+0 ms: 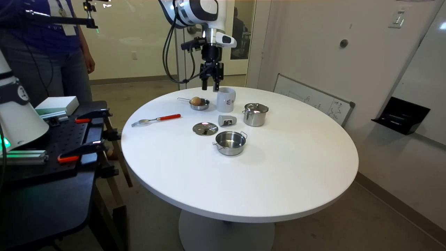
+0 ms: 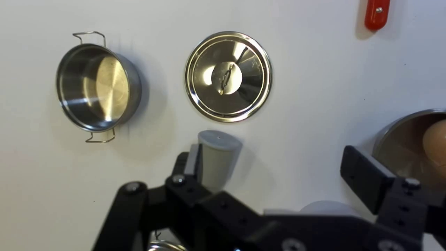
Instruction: Place the salt shaker upright on the table
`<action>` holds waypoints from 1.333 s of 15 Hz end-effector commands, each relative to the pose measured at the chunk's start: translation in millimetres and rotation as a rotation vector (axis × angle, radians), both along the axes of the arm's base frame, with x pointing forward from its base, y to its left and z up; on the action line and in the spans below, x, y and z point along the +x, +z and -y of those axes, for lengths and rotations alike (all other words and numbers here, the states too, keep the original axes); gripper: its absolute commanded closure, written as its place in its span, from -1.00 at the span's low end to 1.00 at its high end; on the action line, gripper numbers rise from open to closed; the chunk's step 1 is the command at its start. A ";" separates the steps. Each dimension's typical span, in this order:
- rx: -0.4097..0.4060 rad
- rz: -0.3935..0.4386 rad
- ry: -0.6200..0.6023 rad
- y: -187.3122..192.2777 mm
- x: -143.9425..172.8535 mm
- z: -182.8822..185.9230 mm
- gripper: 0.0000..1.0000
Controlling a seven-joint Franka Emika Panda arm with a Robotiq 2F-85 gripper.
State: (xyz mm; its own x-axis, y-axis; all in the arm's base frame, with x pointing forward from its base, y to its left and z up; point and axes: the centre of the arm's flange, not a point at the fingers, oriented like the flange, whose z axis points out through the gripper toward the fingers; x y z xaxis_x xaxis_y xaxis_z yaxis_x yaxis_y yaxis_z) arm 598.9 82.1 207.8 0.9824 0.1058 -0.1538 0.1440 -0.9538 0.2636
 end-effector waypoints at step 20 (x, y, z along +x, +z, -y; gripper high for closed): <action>-0.022 -0.166 0.026 -59.4 68.5 26.0 -1.00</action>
